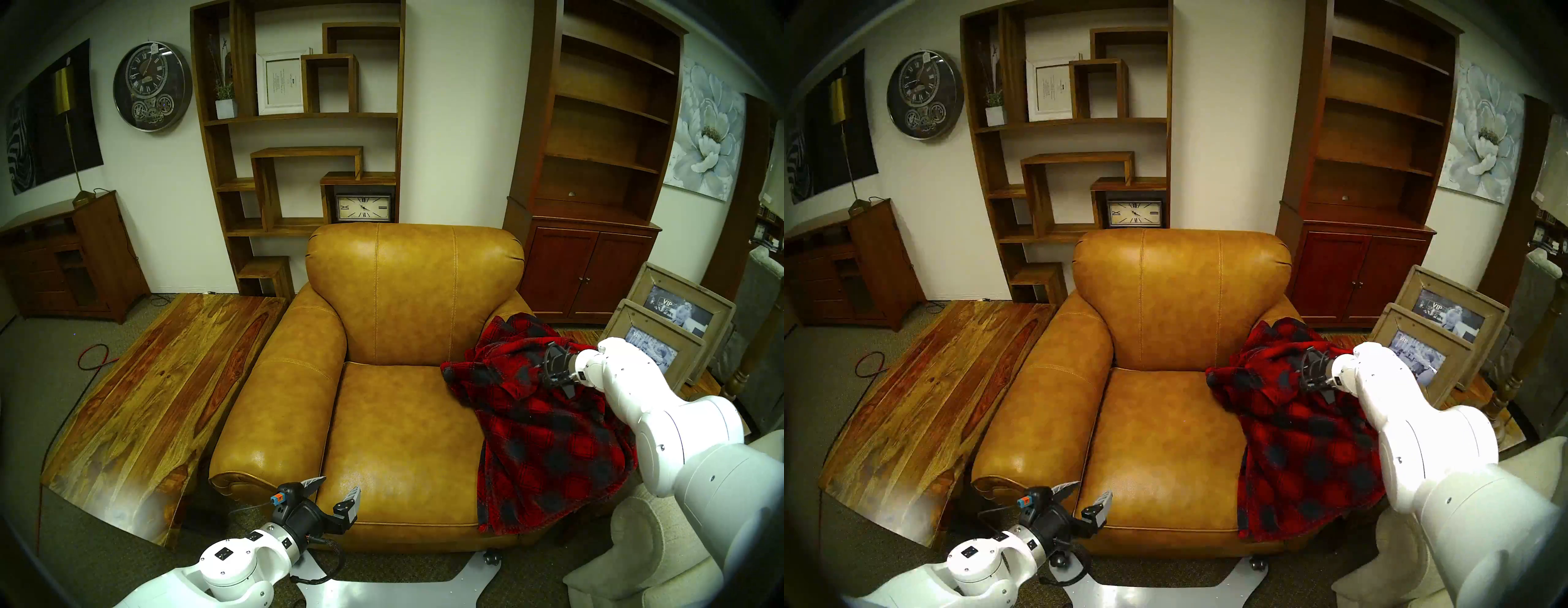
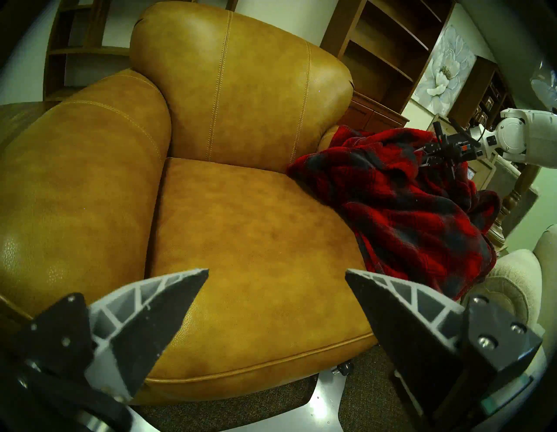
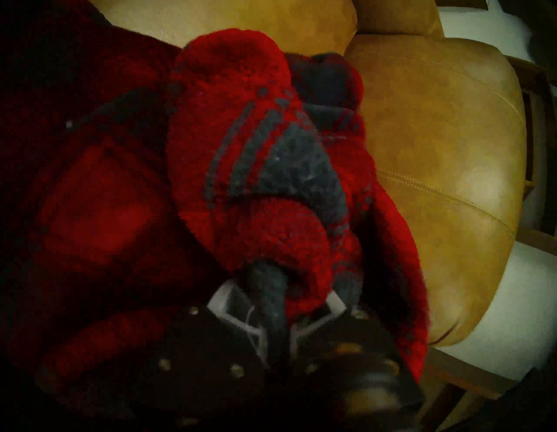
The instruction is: Move the blanket from sofa and drape it over the sofa arm
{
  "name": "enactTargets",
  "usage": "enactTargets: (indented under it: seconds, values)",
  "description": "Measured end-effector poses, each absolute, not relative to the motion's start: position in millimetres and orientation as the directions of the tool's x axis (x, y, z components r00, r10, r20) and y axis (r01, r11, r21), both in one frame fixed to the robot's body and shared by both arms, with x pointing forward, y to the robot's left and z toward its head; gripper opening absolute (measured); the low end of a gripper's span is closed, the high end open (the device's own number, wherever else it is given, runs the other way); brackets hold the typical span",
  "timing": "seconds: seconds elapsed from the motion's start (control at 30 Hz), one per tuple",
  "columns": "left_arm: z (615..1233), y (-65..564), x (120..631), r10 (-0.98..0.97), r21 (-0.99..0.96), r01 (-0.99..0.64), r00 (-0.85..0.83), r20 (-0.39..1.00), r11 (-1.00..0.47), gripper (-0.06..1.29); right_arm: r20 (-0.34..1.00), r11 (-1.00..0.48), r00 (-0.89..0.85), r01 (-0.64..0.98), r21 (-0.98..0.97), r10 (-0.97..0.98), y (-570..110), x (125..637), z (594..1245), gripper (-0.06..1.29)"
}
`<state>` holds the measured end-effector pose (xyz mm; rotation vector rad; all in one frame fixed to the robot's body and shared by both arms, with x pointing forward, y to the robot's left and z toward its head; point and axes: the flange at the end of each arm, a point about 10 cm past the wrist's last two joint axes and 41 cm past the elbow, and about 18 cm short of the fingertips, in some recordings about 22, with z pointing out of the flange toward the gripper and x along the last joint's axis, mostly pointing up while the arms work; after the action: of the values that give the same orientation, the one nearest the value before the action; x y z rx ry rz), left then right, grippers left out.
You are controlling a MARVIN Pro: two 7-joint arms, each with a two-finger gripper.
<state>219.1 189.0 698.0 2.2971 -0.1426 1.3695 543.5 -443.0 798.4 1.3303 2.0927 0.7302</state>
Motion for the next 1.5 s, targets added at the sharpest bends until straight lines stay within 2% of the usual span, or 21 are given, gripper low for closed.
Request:
enactTargets:
  seconds: [0.53,0.83,0.87,0.9,0.93,0.97,1.0,1.07,1.5]
  values:
    - [698.0,188.7,220.0,0.141,0.33,-0.316,0.497,0.856,-0.89,1.27,-0.247,0.307,-0.183,0.606,0.734,0.952,-550.6,525.4,875.7,0.07]
    - [698.4,188.5,220.2,0.142,0.33,-0.316,0.496,0.857,-0.889,1.27,-0.235,0.338,-0.244,0.629,0.7,0.941,-574.6,502.6,877.5,0.09]
    - [698.5,188.4,220.2,0.142,0.33,-0.316,0.496,0.857,-0.889,1.27,-0.229,0.345,-0.26,0.633,0.693,0.938,-574.9,500.6,876.6,0.13]
    - [698.5,188.4,220.2,0.142,0.33,-0.316,0.496,0.857,-0.889,1.27,-0.221,0.351,-0.277,0.638,0.686,0.935,-575.2,498.4,875.8,0.25]
    - [698.6,188.4,220.2,0.142,0.331,-0.316,0.496,0.857,-0.889,1.27,-0.203,0.358,-0.304,0.647,0.673,0.931,-576.1,494.2,874.6,0.61]
    - [698.7,188.4,220.3,0.142,0.331,-0.316,0.496,0.857,-0.889,1.27,-0.189,0.358,-0.317,0.652,0.668,0.93,-576.7,491.7,874.0,0.87]
    - [698.7,188.4,220.3,0.142,0.331,-0.316,0.496,0.857,-0.889,1.27,-0.177,0.356,-0.325,0.656,0.665,0.929,-577.3,489.7,873.6,1.03]
    - [698.7,188.3,220.3,0.143,0.331,-0.316,0.496,0.857,-0.889,1.27,-0.158,0.35,-0.333,0.664,0.66,0.93,-578.1,486.9,873.0,1.2]
    - [698.7,188.3,220.3,0.143,0.332,-0.316,0.496,0.856,-0.889,1.27,-0.013,0.248,-0.34,0.659,0.71,0.94,-542.3,507.6,872.3,1.23]
